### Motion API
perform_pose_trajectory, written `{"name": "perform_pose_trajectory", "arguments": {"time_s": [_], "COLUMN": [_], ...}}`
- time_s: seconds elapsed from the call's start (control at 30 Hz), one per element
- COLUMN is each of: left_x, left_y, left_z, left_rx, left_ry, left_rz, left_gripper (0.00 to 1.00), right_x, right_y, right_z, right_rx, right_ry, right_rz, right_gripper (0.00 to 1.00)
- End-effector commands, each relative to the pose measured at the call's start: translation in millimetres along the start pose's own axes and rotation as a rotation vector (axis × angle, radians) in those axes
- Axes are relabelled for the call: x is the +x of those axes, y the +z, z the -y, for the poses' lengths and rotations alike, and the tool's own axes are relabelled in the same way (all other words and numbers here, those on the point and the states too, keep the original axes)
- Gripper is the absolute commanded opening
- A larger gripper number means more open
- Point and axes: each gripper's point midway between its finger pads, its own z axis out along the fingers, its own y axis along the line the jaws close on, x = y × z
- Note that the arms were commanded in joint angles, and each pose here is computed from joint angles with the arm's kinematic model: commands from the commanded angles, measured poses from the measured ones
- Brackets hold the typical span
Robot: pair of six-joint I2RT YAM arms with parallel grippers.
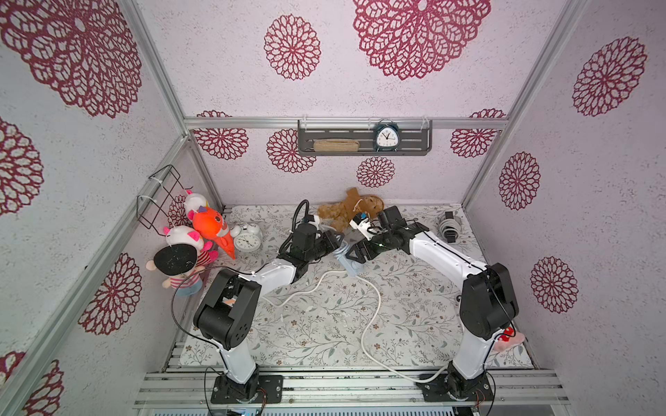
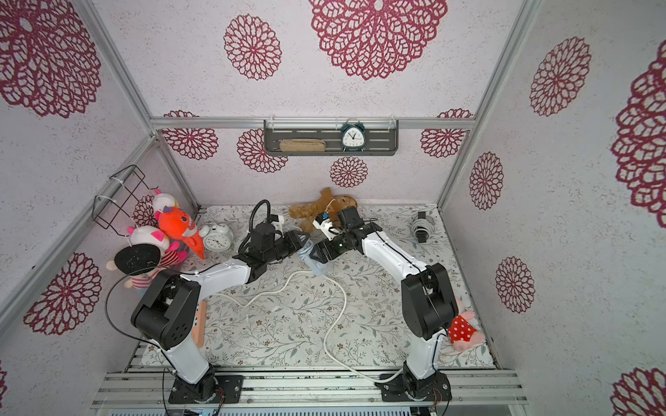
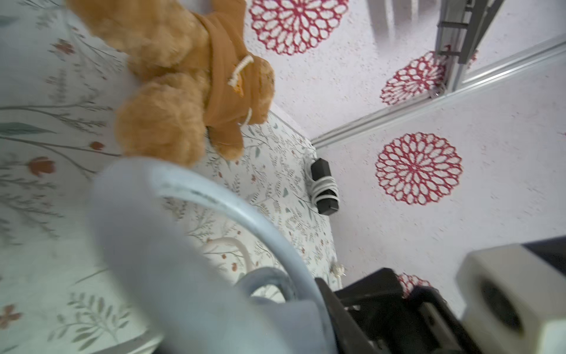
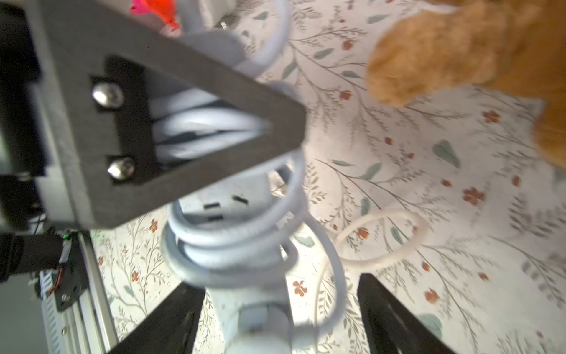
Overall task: Unwrap the cord wrapped around the power strip
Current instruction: Pick up the power strip from the center of the board, then remove the plug from the power strip.
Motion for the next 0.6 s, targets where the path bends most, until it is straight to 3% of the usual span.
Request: {"name": "perform_pose_trajectory", "arguments": {"time_s": [0.0, 0.1, 0.23, 0.4, 0.57], "left_x": [-40.0, -54.6, -59.1, -53.2, -50.6], "left_y": [-7.1, -13.7, -16.5, -13.8, -16.7], "left_z": [14.4, 19.0, 32.9, 46.7, 48.3], "left_rx": [0.054, 0.093, 0.127, 0.219, 0.229], "left_ry": [0.069, 0.089, 0.164, 0.178, 0.199], "left_rz": [0.229, 0.379, 0.506, 0.552, 0.548], "left_gripper": [0.00, 0.00, 0.00, 0.00, 0.00], "right_x": [-31.4, -8.8, 0.5, -5.1, -11.8], "right_y": [-52.0, -51.7, -35.4, -22.8, -8.2], "right_z": [31.1, 46.8, 33.5, 29.8, 28.6], "right_rx": [0.201, 0.271, 0.166, 0.116, 0.062], "right_ry": [0.259, 0.517, 0.720, 0.776, 0.807], "right_rz": [0.157, 0.119, 0.122, 0.116, 0.122], "right_gripper": [0.79, 0.72, 0.65, 0.61, 0.59]}}
